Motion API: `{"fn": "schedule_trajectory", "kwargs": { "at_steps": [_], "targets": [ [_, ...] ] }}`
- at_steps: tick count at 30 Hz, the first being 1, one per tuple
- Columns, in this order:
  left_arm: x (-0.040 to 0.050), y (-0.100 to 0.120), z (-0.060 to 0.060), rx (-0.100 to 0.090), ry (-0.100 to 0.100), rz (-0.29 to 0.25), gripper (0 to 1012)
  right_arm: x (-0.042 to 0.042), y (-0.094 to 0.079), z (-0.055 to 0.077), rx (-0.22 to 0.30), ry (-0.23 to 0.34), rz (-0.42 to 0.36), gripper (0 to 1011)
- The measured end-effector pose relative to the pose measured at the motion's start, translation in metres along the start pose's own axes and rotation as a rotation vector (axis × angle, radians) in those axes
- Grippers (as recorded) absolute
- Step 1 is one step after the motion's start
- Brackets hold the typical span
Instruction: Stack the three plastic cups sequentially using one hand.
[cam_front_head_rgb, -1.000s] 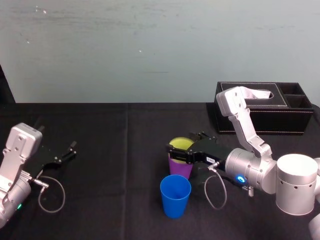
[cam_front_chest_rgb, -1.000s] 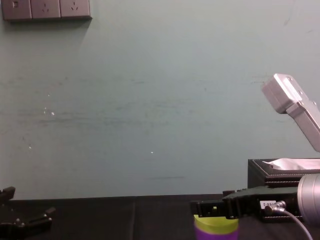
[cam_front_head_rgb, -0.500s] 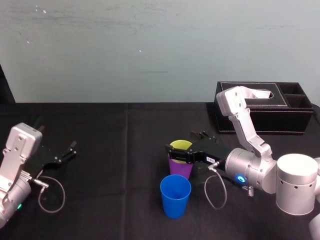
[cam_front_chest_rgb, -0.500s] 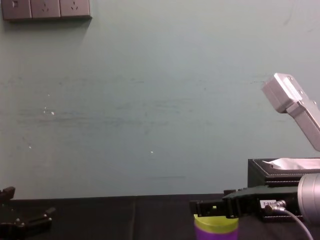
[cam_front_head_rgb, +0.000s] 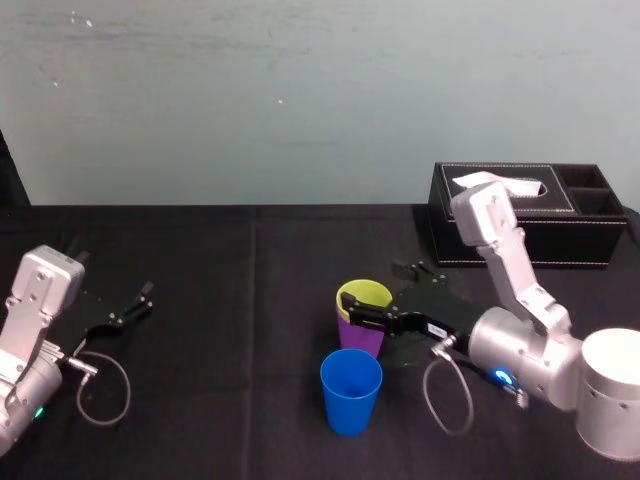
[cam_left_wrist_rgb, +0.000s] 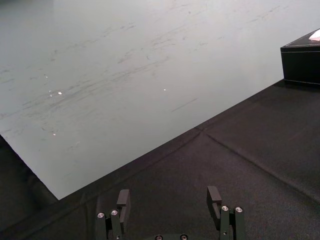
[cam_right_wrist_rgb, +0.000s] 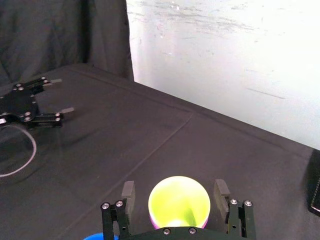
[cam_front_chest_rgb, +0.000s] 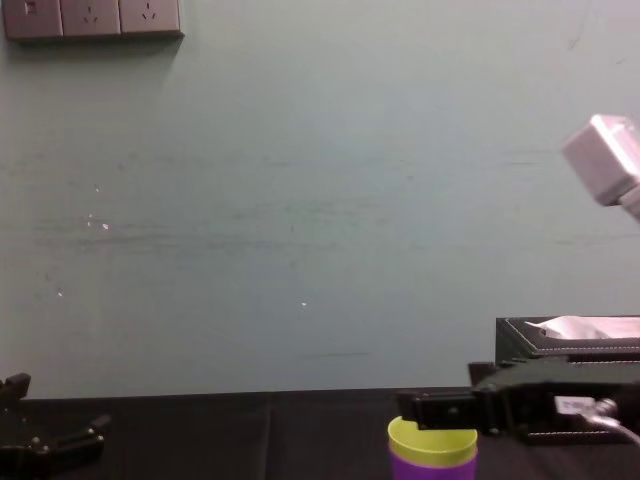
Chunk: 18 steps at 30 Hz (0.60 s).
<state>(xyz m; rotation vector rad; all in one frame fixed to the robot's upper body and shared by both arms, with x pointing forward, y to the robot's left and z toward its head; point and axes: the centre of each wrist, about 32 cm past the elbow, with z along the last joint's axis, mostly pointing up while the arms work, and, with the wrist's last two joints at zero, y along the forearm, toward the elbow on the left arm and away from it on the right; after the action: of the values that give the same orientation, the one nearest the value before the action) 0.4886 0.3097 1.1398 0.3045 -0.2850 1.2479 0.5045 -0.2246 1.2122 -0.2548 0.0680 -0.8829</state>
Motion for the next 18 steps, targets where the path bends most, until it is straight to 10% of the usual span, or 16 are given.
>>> {"fn": "schedule_trajectory", "kwargs": {
  "at_steps": [18],
  "targets": [
    [0.0000,0.000,0.000,0.000,0.000,0.000,1000,-0.0185,-0.082,-0.021,-0.131,0.062,-0.038,1003]
  ]
}}
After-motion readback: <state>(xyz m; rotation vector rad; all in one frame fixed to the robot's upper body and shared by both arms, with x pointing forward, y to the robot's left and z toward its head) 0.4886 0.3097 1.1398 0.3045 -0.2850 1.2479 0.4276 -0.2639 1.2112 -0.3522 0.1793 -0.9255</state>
